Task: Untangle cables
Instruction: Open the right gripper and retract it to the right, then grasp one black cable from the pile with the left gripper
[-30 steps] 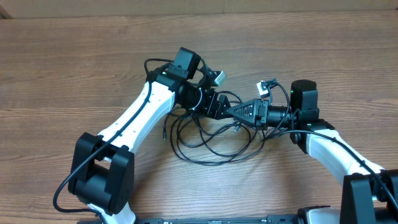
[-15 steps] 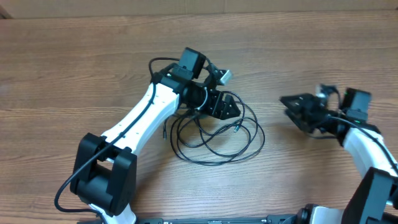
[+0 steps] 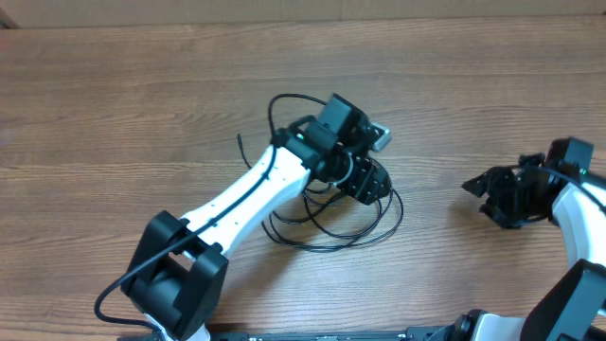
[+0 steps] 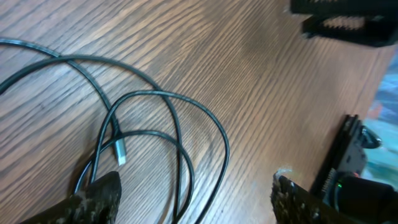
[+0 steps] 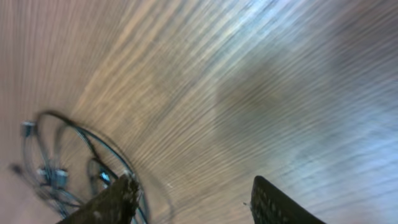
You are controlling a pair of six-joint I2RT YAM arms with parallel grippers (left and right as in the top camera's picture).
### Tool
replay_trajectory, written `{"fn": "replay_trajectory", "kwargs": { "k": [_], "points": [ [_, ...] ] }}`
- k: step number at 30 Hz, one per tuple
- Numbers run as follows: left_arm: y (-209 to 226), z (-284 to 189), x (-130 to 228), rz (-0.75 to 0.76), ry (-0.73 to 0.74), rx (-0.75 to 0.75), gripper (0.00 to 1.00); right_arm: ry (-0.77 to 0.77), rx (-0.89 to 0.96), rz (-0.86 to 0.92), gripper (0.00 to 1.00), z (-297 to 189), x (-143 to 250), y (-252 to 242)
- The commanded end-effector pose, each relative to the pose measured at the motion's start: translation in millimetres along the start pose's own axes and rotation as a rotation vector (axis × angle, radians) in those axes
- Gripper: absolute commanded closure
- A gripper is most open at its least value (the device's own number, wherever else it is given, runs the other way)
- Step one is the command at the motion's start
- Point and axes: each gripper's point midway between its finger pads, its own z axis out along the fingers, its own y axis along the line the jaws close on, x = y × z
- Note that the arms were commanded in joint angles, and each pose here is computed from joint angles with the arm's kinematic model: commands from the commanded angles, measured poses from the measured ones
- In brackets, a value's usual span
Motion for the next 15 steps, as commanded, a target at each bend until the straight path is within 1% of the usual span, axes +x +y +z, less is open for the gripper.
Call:
{"fn": "replay_trajectory", "kwargs": {
  "k": [1,5,7,8,9,15],
  "points": [
    [4,15,1,-0.015,0.0,-0.076,0.24,-0.065,0.193,-0.046,0.44,-20,-13,-9],
    [-2,30,4,-0.051,0.012,-0.074,0.24,-0.077,0.362,-0.036,0.43,-40,-11,-22],
    [-4,38,7,-0.076,0.023,-0.066,0.24,-0.068,0.365,-0.039,0.42,-43,-9,-20],
    [-6,45,10,-0.09,0.037,-0.056,0.23,-0.058,0.368,-0.038,0.38,-43,-6,-20],
    [-6,50,13,-0.107,0.048,-0.054,0.23,-0.051,0.367,-0.036,0.37,-43,-4,-20],
    [-20,75,26,-0.213,0.111,0.053,0.24,-0.053,0.351,-0.038,0.35,-42,-5,-18]
  ]
}}
